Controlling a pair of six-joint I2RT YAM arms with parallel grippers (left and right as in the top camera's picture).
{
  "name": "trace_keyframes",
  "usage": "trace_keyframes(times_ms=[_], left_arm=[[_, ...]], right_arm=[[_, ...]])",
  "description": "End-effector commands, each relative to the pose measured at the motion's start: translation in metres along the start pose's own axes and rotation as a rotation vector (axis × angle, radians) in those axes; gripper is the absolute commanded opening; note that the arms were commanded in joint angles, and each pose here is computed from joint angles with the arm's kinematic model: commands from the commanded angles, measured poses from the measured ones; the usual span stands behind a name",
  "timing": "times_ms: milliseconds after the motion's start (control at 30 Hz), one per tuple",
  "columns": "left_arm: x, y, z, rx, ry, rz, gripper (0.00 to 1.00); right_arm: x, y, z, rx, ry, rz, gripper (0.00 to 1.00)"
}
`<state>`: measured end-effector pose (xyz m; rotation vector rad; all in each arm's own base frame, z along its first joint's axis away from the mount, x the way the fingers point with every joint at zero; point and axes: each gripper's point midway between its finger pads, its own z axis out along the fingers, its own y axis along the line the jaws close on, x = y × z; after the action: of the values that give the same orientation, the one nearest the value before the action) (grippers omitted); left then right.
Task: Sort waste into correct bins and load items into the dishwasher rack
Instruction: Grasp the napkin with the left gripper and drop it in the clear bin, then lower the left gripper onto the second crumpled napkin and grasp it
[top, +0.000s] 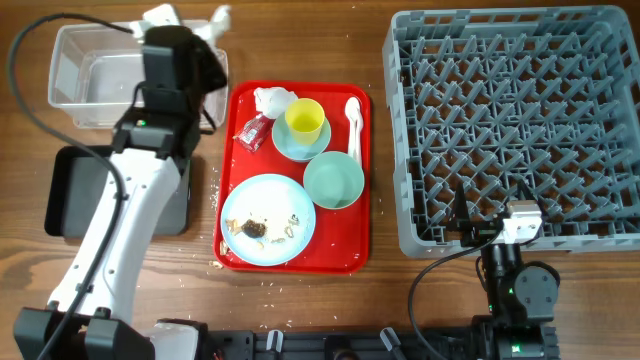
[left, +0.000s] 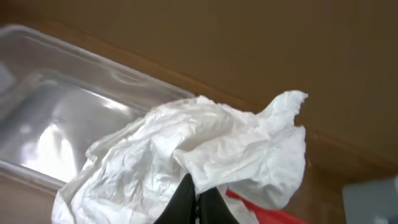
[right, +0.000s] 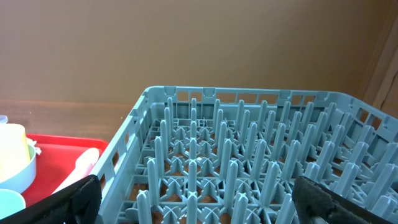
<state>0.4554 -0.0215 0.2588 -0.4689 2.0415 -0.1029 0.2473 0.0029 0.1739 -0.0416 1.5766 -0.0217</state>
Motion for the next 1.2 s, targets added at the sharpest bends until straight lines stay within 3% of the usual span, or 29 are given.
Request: trace_keyframes(times_ms=[0, 267, 300, 333, 400, 533, 667, 733, 767, 933, 1167], left_arm=[[-0.018, 0.045, 0.019, -0.126, -0.064, -0.071, 0.04], [-0.010, 0.115, 0.061, -0.270, -0.034, -0.127, 0.14], [-0.008, 0.118, 0.065, -0.277, -0.029, -0.128, 0.34], [-0.006, 0.120, 0.068, -0.279, -0.028, -0.129, 0.63], [-0.007, 0.119, 0.069, -0.277, -0.031, -0.129, 0.72], [-0.007, 0.108, 0.064, -0.225, -0.014, -0.129, 0.69], [0.020, 0.037, 0.041, 0.116, 0.171, -0.115, 0.67], [0.041, 0.000, 0.028, 0.283, 0.280, -0.109, 0.55], [0.057, -0.015, 0.023, 0.328, 0.339, -0.098, 0.54], [0.117, -0.041, 0.027, 0.299, 0.460, 0.116, 0.60], [0.167, -0.022, 0.064, 0.154, 0.544, 0.178, 0.57]], right_arm=[[-0.002, -0.001, 0.000, 0.006, -0.009, -0.011, 1.00], [-0.002, -0.001, 0.000, 0.006, -0.009, -0.012, 1.00], [-0.002, -0.001, 0.000, 0.006, -0.009, -0.012, 1.00], [-0.002, -0.001, 0.000, 0.006, -0.009, -0.012, 1.00], [-0.002, -0.001, 0.000, 0.006, -0.009, -0.012, 1.00], [-0.002, -0.001, 0.000, 0.006, -0.009, -0.012, 1.00], [-0.002, -0.001, 0.000, 0.006, -0.009, -0.011, 1.00], [-0.002, -0.001, 0.000, 0.006, -0.009, -0.012, 1.00], [-0.002, -0.001, 0.000, 0.006, -0.009, -0.012, 1.00], [-0.002, -0.001, 0.000, 0.006, -0.009, -0.012, 1.00], [-0.002, -0.001, 0.000, 0.006, -0.009, -0.012, 1.00]])
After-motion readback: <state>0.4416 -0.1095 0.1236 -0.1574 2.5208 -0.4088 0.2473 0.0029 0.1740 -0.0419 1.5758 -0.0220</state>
